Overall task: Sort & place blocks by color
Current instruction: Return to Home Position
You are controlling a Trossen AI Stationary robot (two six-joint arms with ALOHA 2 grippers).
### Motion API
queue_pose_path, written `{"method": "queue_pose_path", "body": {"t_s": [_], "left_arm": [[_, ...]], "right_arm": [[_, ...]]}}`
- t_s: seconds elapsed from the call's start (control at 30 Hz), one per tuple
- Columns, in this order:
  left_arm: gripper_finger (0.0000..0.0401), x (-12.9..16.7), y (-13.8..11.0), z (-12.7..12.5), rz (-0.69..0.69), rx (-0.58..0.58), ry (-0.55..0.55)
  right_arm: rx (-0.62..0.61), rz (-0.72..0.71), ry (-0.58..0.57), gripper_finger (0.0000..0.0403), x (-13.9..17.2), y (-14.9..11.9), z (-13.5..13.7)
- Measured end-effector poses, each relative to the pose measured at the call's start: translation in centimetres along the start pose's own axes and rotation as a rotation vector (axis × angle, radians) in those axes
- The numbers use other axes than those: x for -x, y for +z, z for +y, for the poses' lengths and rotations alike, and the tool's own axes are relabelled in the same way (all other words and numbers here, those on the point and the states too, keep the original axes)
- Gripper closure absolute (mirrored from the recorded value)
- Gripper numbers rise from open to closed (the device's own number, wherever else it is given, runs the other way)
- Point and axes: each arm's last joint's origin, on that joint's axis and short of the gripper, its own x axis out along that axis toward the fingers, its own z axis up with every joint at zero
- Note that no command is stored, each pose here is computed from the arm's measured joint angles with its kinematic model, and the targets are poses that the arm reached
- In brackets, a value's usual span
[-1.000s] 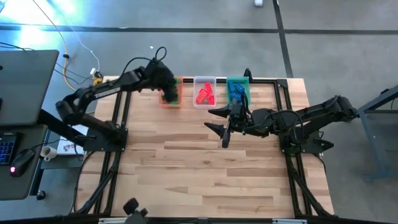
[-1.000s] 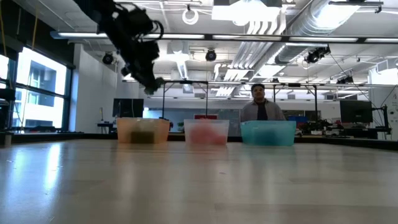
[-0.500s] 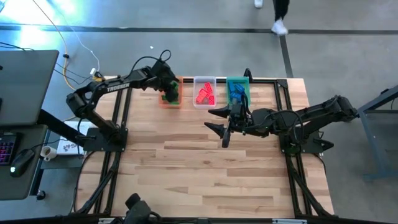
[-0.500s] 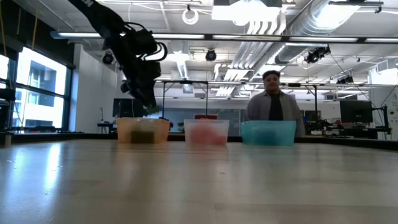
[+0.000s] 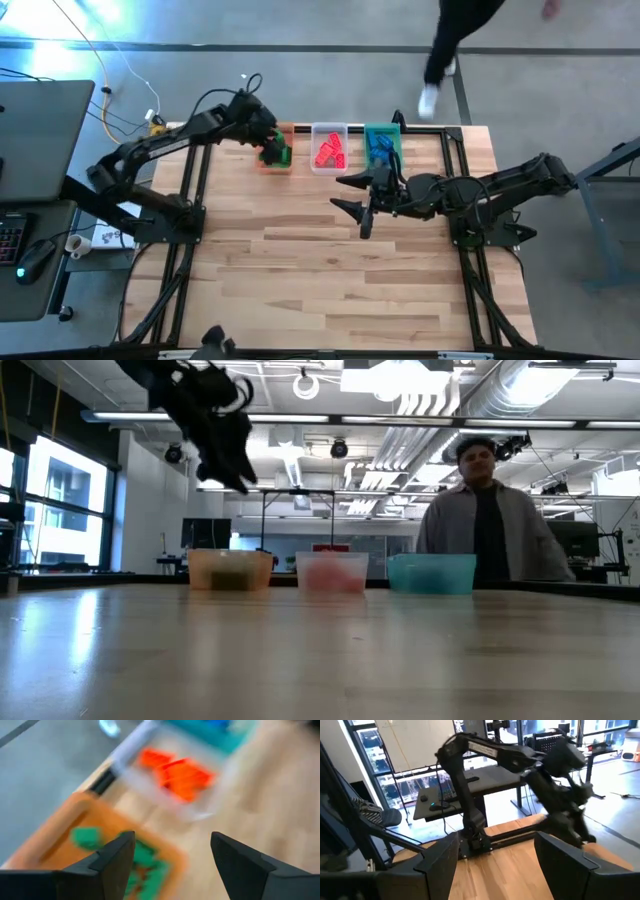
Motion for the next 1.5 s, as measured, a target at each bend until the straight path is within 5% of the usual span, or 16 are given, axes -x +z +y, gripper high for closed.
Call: {"method": "queue_pose_path", "body": {"t_s": [0.13, 0.33, 0.57, 0.77, 1.1, 1.5], "left_arm": [[0.0154, 3.5, -0.2, -2.7, -0.102, -0.063, -0.108], [0.0152, 6.9, -3.7, -6.2, -0.269, -0.139, -0.22], [0.0151, 8.8, -9.3, -7.4, -0.424, -0.139, -0.322], [0.0151, 10.4, -11.6, -7.8, -0.532, -0.163, -0.389], [0.0151, 10.2, -15.3, -7.8, -0.605, -0.224, -0.46], [0.0151, 7.1, -18.9, -7.2, -0.675, -0.216, -0.444]], "right_arm": [[0.047, 0.03, -0.005, 0.0153, 0.8, 0.3, -0.4], [0.151, 0.164, -0.053, 0.0153, 2.2, -0.4, -1.7], [0.117, 0.173, -0.141, 0.0153, 2.6, -2.6, -4.7], [0.059, 0.129, -0.192, 0.0153, 3.8, -5.9, -6.9], [-0.07, 0.041, -0.224, 0.0153, 8.5, -11.7, -10.2], [-0.098, -0.027, -0.224, 0.0153, 12.3, -15.0, -11.9]]}}
